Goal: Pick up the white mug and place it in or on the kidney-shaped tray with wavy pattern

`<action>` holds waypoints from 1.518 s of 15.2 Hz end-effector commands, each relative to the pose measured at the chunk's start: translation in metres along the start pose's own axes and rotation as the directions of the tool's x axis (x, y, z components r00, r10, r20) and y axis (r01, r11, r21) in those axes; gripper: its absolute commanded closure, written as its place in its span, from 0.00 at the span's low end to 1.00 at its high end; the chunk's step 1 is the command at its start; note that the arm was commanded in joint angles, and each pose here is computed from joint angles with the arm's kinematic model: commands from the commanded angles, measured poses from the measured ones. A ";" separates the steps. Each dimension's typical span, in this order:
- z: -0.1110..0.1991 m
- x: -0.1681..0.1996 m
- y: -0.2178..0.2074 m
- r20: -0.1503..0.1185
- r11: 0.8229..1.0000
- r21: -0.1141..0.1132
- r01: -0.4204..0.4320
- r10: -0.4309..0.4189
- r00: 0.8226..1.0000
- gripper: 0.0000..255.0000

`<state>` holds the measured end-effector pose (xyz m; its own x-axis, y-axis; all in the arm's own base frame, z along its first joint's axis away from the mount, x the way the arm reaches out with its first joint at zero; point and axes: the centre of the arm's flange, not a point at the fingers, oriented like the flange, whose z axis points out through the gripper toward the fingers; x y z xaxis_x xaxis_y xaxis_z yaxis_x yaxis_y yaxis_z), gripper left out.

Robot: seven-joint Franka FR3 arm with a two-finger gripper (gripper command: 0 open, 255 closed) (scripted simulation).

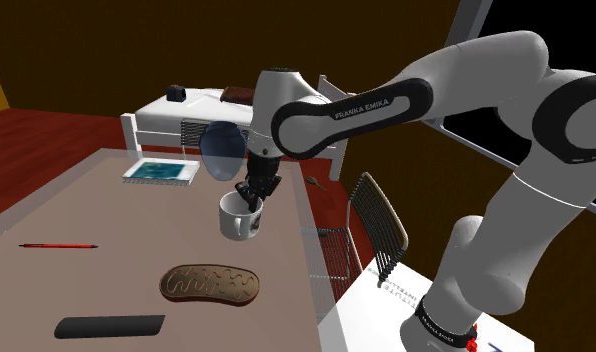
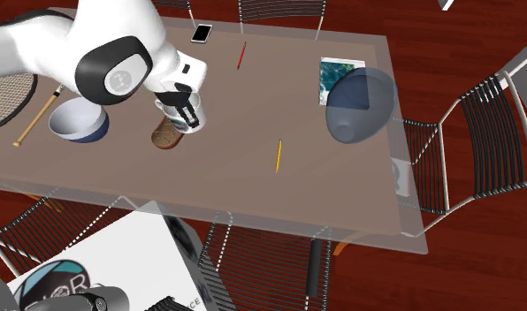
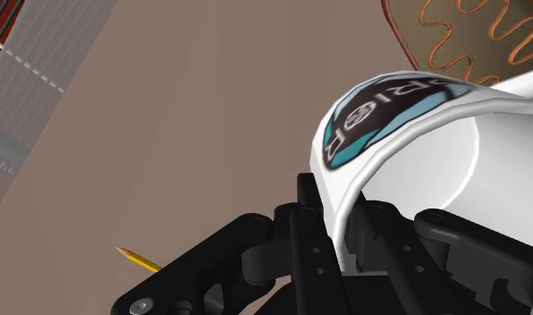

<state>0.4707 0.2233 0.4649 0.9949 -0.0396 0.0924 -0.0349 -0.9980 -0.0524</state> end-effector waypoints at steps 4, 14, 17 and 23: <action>0.000 -0.025 -0.062 0.000 1.000 0.000 -0.002 0.002 1.000 1.00; 0.025 -0.048 -0.114 0.000 1.000 0.000 -0.002 0.002 1.000 1.00; 0.041 -0.050 -0.113 0.000 1.000 0.000 -0.002 0.002 1.000 1.00; 0.073 -0.053 -0.111 0.000 1.000 0.000 -0.002 0.002 1.000 1.00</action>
<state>0.4284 0.3394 0.3997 0.9949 -0.0411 0.0918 -0.0364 -0.9980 -0.0520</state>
